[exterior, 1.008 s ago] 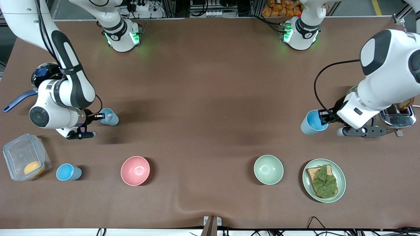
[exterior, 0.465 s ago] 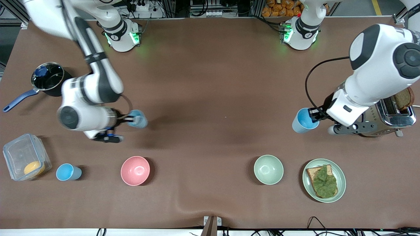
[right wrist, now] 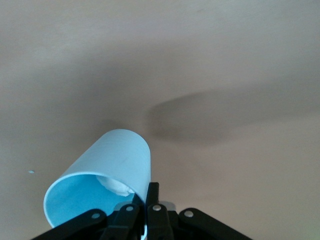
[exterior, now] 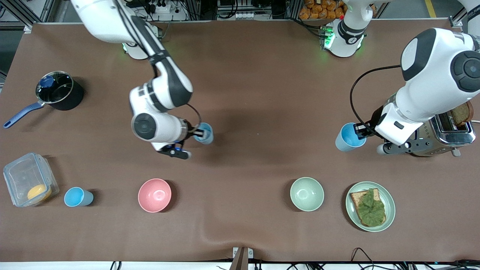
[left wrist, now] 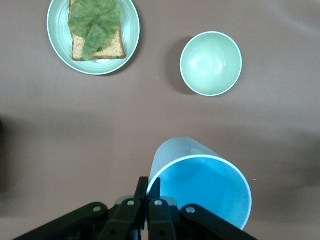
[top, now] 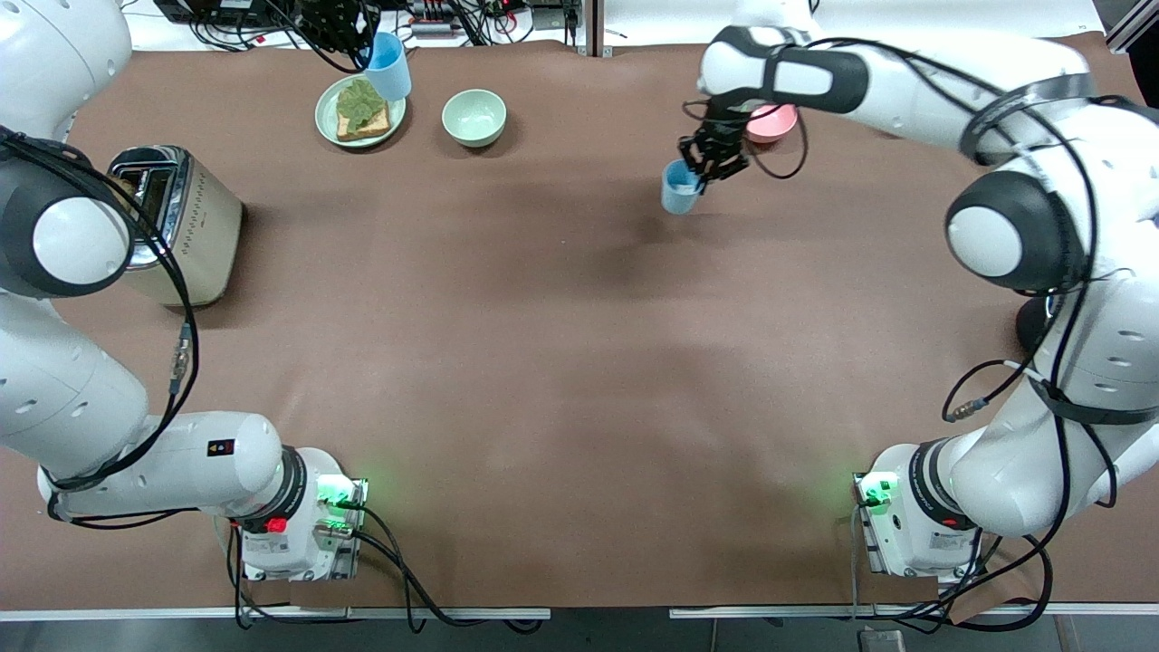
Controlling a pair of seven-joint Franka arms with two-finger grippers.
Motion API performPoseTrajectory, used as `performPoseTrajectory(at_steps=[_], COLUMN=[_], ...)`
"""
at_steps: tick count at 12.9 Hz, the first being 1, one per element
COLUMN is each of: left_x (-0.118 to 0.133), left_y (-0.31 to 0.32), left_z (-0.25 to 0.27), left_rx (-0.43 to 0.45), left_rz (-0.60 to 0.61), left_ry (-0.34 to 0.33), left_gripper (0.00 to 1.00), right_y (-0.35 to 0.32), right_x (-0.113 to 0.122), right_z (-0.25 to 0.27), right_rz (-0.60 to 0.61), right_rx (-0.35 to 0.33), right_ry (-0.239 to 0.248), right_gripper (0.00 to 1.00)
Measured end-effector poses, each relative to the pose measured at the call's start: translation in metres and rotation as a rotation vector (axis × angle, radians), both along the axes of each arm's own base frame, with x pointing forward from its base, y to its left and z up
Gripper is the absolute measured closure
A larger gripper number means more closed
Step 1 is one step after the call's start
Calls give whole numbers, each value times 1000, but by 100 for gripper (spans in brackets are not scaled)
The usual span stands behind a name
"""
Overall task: Stack blue cups with both arms
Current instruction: 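Carry both blue cups toward the table center with both grippers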
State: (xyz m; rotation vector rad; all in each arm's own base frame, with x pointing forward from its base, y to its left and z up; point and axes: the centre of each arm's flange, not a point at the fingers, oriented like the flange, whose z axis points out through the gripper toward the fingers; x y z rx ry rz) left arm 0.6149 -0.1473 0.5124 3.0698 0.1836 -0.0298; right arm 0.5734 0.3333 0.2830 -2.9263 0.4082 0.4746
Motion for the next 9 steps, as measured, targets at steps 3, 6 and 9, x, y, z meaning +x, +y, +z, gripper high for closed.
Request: performPoseTrajectory(at_steps=[3, 6, 9], left_x=[0, -1, 0], left_y=[6, 12, 14], left_z=[-1, -3, -10], left_rx=[4, 12, 13], left_rz=[9, 16, 17], left_ry=[11, 38, 57], left_gripper=[97, 97, 97], right_y=[43, 72, 78], right_x=[-6, -11, -14], right_z=[-23, -35, -47], right_rz=[-29, -38, -37], right_rx=[-12, -11, -16], right_ry=[-16, -39, -36], right_gripper=[97, 97, 97])
